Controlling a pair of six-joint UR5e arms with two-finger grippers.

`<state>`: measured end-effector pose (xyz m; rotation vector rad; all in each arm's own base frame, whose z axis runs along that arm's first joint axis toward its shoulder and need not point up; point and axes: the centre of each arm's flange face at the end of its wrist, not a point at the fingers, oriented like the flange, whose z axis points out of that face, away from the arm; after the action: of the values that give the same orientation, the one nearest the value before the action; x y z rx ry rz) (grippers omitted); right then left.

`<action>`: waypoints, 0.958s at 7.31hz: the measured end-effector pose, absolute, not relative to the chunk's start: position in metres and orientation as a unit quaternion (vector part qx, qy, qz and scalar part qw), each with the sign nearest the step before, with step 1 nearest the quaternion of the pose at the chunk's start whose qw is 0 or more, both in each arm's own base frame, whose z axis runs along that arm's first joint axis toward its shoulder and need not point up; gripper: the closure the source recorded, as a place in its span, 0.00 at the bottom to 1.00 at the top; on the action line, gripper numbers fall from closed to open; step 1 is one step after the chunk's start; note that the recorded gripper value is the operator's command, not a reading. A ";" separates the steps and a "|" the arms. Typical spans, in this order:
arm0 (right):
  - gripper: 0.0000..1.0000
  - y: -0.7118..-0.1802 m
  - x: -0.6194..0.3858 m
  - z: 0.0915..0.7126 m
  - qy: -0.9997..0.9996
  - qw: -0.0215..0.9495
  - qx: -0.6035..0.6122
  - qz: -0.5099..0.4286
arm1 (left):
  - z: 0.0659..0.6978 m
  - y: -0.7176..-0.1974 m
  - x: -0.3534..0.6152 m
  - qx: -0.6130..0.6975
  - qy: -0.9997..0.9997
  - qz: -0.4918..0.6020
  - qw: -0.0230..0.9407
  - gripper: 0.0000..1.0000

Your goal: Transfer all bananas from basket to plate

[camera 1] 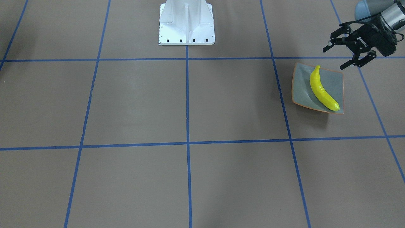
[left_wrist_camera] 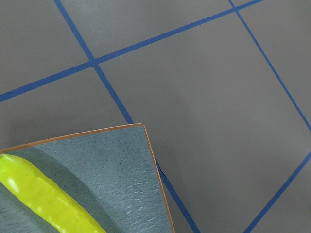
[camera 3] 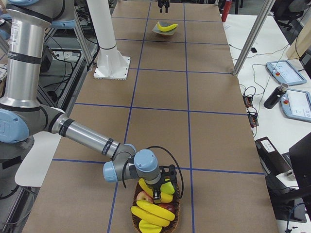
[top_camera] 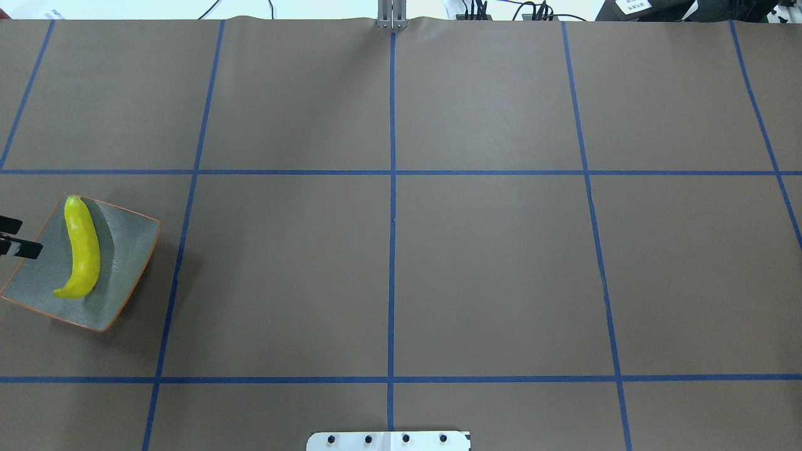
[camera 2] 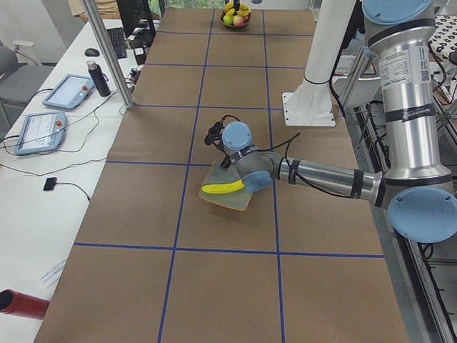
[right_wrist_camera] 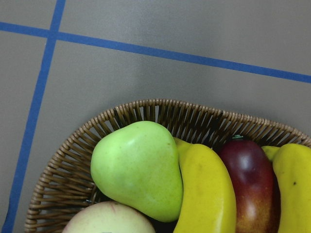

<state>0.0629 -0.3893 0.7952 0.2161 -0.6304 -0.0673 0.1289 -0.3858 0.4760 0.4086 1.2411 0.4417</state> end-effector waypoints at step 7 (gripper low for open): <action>1.00 -0.395 0.064 0.797 -0.253 0.958 0.120 -0.070 | 0.477 -0.387 0.130 0.188 0.572 0.204 0.772 0.00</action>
<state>0.0639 -0.3947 0.7969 0.2440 -0.5123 -0.1412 0.1300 -0.3870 0.4773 0.4069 1.2400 0.4412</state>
